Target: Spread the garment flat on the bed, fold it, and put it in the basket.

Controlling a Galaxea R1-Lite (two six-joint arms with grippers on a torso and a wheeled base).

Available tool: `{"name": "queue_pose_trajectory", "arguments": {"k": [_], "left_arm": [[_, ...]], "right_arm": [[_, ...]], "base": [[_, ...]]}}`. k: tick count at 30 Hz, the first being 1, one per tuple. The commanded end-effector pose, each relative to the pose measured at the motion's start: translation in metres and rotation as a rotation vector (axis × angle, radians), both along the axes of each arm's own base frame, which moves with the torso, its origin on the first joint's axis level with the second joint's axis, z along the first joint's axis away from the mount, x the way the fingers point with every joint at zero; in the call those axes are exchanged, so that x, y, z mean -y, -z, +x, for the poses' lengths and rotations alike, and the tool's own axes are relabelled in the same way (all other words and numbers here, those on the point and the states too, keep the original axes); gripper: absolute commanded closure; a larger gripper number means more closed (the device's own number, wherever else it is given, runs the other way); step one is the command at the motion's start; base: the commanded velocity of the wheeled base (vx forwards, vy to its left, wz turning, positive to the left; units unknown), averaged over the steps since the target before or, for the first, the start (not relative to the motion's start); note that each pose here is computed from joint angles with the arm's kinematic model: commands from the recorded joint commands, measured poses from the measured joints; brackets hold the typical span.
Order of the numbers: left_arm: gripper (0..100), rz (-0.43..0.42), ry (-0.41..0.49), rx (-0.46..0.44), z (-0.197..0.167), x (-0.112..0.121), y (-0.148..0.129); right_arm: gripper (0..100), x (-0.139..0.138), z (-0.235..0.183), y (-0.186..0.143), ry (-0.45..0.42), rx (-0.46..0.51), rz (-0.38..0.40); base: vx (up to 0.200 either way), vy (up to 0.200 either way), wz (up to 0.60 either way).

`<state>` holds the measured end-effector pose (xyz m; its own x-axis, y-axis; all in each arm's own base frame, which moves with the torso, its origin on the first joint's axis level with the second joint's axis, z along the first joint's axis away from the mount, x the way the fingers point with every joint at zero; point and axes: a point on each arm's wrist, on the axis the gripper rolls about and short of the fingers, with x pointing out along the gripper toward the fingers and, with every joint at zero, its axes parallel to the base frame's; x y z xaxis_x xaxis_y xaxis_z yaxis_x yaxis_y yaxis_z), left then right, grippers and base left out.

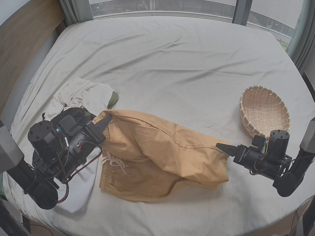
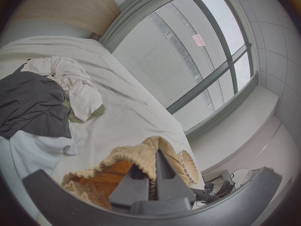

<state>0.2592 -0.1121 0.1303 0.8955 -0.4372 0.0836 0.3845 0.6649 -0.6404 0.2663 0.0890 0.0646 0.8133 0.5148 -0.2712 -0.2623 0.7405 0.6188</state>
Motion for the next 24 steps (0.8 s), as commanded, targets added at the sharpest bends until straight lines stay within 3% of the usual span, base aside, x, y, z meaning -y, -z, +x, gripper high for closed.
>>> {"name": "queue_pose_trajectory", "arguments": {"k": [1, 12, 18, 24], "left_arm": [[100, -0.005, -0.017, 0.007, 0.005, -0.003, -0.001], [100, -0.006, -0.043, 0.01, 0.013, -0.008, 0.0], [100, -0.006, -0.038, 0.008, 0.013, -0.006, 0.0], [100, -0.003, -0.043, 0.006, 0.013, -0.008, 0.001]], "right_arm": [[0, -0.006, 0.003, 0.01, -0.02, -0.017, 0.008], [0, -0.008, -0.004, 0.016, -0.031, -0.065, 0.029], [0, -0.011, -0.004, 0.022, -0.082, -0.032, 0.067], [0, -0.012, -0.017, 0.023, -0.142, -0.07, 0.076]], "base": [[0.0, 0.0, 0.0], [0.0, 0.0, 0.0], [0.0, 0.0, 0.0], [0.0, 0.0, 0.0]]}}
